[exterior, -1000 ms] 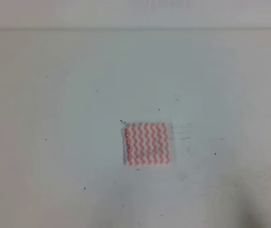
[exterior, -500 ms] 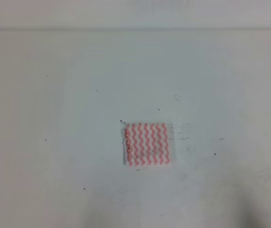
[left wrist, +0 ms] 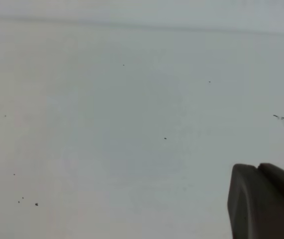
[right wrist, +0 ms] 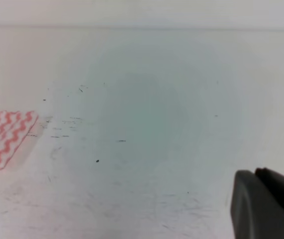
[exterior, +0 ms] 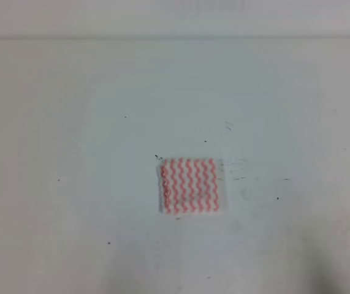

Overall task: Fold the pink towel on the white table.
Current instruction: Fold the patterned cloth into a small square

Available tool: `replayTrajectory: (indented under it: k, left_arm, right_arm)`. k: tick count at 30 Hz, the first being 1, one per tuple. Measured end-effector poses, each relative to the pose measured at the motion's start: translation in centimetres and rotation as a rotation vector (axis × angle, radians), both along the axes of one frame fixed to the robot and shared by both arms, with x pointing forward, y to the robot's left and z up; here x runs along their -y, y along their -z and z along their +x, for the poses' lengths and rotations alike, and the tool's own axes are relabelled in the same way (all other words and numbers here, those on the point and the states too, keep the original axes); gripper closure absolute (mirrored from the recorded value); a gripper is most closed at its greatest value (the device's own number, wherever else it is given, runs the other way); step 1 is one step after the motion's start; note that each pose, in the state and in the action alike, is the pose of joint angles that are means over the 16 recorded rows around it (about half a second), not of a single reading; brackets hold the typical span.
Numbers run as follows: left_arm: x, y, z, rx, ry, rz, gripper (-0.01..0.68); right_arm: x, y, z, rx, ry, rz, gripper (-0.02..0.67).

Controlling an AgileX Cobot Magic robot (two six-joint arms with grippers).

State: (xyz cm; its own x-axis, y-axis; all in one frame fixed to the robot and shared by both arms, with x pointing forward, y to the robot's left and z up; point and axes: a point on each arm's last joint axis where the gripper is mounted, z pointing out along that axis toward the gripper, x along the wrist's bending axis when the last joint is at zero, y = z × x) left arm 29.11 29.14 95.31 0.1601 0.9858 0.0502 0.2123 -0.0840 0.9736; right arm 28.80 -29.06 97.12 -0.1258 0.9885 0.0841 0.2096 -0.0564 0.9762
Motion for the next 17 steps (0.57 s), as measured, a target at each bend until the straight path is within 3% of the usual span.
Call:
replayTrajectory:
  k: [17]
  left_arm:
    - [0.01,-0.13,0.0,-0.003,0.001,-0.001,0.678]
  right_arm:
    - [0.0,-0.01,0.0,0.002,0.0,0.001,0.667]
